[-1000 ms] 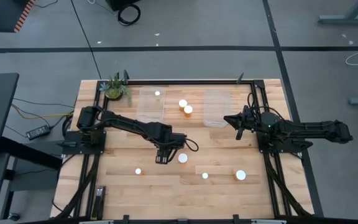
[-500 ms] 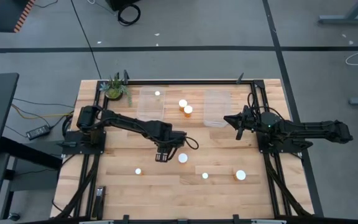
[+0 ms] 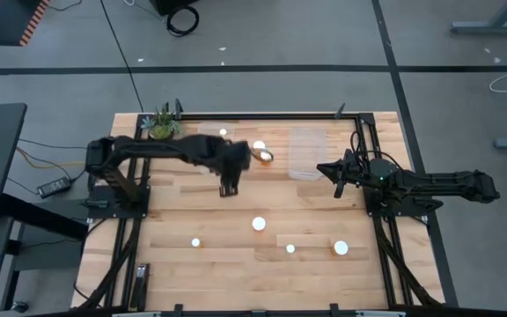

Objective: Pick and place medicine bottles into bin by pill shape (circle, oval)
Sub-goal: Put the top small yellow pill bottle into the left transparent bin

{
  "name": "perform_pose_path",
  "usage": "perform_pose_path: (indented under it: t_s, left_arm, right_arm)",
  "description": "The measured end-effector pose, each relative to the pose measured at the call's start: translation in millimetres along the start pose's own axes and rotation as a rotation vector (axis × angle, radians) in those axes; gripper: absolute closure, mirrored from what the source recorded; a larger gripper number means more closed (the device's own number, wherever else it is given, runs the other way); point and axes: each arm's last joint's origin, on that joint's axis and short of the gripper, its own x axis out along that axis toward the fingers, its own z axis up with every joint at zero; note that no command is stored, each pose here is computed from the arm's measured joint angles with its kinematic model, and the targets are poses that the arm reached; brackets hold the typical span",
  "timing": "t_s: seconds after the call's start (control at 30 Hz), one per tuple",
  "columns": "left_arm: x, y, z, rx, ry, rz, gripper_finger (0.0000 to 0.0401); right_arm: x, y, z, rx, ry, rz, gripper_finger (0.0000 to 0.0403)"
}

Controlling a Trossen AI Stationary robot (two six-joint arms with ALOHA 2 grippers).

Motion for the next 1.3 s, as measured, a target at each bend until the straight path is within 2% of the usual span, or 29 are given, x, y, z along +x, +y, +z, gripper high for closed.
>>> perform_pose_path:
  t_s: [0.33, 0.53, 1.1, 1.3]
  left_arm:
    - [0, 71, -14, -0.142, 0.047, 0.087, 0.0272]
    - [9, 97, -21, -0.239, 0.081, 0.098, 0.0264]
    - [67, 91, -22, -0.233, 0.24, -0.03, 0.0266]
    - [75, 88, -21, -0.218, 0.252, -0.039, 0.0263]
  right_arm:
    - [0, 0, -1, -0.002, 0.008, -0.003, 0.0364]
    - [0, 0, -1, -0.002, 0.009, -0.002, 0.0364]
    - [0, -1, -2, -0.004, 0.017, -0.005, 0.0364]
    - [0, -1, -2, -0.005, 0.019, -0.006, 0.0364]
